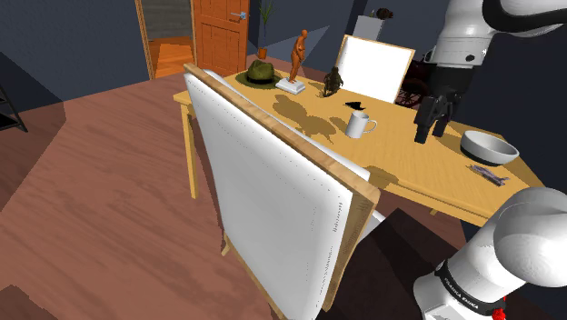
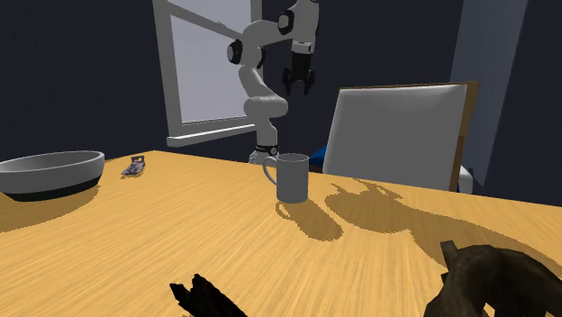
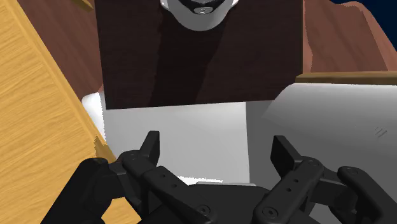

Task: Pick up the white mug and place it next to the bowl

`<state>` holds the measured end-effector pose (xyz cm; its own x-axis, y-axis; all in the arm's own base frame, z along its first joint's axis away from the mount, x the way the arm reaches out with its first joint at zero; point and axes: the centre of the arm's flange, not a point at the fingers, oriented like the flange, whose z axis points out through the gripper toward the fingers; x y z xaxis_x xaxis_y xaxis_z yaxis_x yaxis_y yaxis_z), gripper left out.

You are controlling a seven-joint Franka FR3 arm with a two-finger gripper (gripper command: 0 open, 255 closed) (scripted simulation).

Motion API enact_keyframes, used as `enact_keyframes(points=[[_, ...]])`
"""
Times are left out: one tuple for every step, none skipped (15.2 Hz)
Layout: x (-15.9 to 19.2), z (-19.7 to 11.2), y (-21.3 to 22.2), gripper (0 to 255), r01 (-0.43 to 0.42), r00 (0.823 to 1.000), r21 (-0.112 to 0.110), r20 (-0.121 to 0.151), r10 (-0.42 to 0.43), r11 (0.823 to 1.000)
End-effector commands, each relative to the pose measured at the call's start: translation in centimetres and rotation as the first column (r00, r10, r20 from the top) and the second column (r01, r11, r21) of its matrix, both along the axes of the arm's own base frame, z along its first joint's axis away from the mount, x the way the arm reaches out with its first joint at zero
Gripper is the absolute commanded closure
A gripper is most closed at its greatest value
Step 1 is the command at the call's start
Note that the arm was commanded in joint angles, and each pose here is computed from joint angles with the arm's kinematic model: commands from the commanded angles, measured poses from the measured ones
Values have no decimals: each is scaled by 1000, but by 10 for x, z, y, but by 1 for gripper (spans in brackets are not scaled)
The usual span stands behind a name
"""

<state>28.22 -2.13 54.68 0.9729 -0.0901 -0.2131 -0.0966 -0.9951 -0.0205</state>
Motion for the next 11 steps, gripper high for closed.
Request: enact_keyframes(points=[[0, 0, 0, 0, 0, 1000, 0, 0, 0, 1000], [8, -5, -8, 0, 0, 1000, -2, 8, 0, 1000], [16, -10, -15, 0, 0, 1000, -3, 15, 0, 1000], [24, -15, -23, 0, 0, 1000, -5, 23, 0, 1000], [32, -20, -31, 0, 0, 1000, -7, 31, 0, 1000], [40, -25, -39, 0, 0, 999, -8, 39, 1, 1000], [48, -29, -46, 0, 0, 999, -10, 46, 1, 1000], [56, -34, -54, 0, 0, 999, -12, 54, 1, 1000], [64, -38, -62, 0, 0, 998, -13, 62, 1, 1000], [73, -43, -70, 0, 0, 998, -15, 69, 1, 1000], [81, -47, -78, 0, 0, 997, -16, 77, 1, 1000]])
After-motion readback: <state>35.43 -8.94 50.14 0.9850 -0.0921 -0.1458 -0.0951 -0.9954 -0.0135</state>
